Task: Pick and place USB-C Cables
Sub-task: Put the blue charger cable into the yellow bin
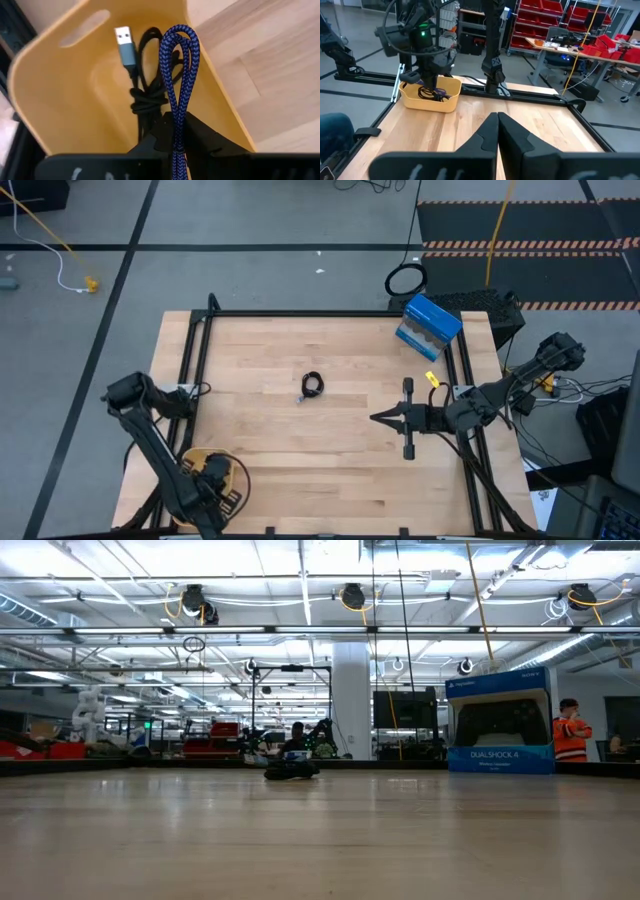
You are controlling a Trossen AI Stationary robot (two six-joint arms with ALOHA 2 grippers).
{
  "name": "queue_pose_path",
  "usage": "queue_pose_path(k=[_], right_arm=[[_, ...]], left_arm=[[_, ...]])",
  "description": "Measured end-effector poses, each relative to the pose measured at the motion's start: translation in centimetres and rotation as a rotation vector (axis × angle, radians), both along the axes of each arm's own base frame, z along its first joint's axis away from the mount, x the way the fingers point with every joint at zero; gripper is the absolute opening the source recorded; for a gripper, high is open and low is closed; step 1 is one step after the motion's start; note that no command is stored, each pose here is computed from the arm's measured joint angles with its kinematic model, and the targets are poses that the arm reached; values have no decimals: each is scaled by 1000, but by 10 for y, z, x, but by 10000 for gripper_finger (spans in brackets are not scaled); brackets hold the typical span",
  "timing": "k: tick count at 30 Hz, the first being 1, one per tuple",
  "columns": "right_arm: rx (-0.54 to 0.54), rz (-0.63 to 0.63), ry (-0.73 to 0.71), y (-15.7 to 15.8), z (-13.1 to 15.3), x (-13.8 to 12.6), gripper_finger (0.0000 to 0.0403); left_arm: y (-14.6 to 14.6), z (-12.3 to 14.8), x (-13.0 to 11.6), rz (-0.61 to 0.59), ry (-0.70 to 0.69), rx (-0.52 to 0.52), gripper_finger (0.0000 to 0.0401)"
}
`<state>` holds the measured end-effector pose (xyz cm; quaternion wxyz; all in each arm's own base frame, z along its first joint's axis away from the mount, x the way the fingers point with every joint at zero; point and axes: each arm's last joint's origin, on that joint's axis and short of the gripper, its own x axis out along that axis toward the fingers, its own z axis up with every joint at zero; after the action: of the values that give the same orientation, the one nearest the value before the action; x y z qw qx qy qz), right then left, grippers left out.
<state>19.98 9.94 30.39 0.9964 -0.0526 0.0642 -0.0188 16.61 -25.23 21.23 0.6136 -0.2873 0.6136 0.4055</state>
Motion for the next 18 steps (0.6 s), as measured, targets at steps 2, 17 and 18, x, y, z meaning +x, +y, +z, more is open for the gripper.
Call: queue_pose_path(k=[2, 17, 18], right_arm=[[0, 0, 0, 0, 0, 0, 0], [35, -7, 24, 0, -3, 0, 0], [37, -7, 27, 0, -3, 0, 0]], left_arm=[[-3, -4, 1, 6, -3, -2, 34], [-2, -13, 0, 38, 40, 73, 41], [-2, -13, 0, 41, 40, 75, 42]])
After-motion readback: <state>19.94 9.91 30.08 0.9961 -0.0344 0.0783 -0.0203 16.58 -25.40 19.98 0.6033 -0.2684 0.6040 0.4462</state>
